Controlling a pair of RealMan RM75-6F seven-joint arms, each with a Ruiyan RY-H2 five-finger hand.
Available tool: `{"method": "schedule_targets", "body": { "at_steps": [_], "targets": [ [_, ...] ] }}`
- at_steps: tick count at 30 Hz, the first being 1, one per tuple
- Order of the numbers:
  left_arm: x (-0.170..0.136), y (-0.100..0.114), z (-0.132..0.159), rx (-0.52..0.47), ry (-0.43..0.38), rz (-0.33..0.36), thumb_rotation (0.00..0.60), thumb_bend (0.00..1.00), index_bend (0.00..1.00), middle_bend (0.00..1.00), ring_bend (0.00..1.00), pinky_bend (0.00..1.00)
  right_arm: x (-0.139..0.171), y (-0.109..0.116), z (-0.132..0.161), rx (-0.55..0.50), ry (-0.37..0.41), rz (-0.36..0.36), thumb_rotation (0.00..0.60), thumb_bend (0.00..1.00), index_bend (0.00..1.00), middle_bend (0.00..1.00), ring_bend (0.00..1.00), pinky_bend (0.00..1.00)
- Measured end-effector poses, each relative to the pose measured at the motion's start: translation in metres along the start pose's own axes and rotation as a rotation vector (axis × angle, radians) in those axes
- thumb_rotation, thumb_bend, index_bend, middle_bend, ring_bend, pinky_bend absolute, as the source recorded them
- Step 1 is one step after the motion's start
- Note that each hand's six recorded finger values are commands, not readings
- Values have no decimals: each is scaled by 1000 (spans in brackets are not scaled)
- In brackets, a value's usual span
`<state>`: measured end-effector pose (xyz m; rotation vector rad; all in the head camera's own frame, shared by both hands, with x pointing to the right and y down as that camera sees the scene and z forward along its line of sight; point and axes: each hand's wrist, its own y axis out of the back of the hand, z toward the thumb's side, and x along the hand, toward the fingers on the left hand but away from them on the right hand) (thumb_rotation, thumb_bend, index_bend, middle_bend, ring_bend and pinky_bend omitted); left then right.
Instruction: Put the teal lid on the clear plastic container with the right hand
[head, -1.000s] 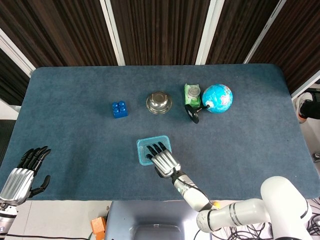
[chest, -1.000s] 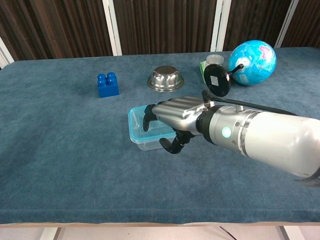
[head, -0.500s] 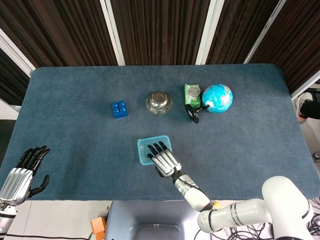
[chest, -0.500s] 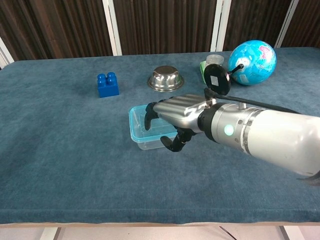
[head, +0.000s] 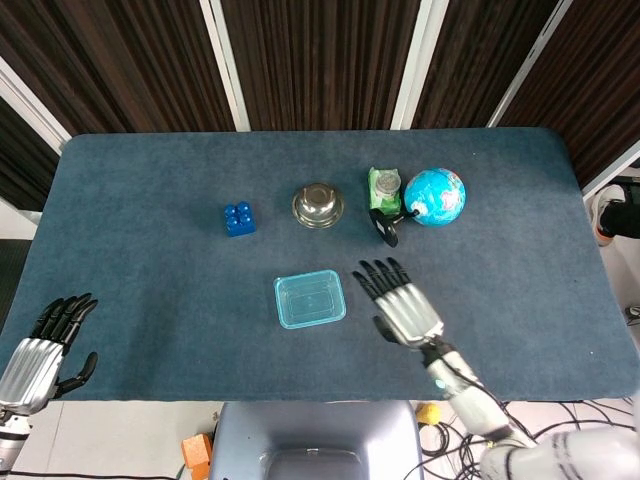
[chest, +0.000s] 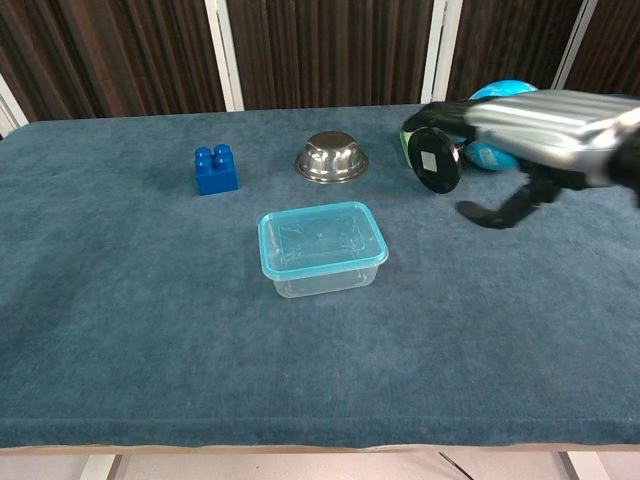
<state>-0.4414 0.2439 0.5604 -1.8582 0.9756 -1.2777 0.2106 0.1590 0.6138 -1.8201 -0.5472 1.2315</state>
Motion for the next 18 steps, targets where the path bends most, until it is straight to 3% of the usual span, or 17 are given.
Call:
{"method": "schedule_targets", "body": {
  "at_steps": [7, 10, 18],
  "targets": [
    [-3, -2, 7, 21, -19, 7, 600, 414, 0, 37, 2, 28, 116, -26, -100, -88, -245, -37, 600, 272, 0, 0, 0, 0],
    [-4, -4, 9, 31, -25, 9, 600, 412, 0, 28, 0, 28, 146, -34, -129, -96, -299, -52, 600, 272, 0, 0, 0, 0],
    [-7, -4, 11, 44, -27, 20, 600, 412, 0, 19, 0, 26, 169, -35, -142, -62, -319, -64, 600, 272, 0, 0, 0, 0]
  ]
}}
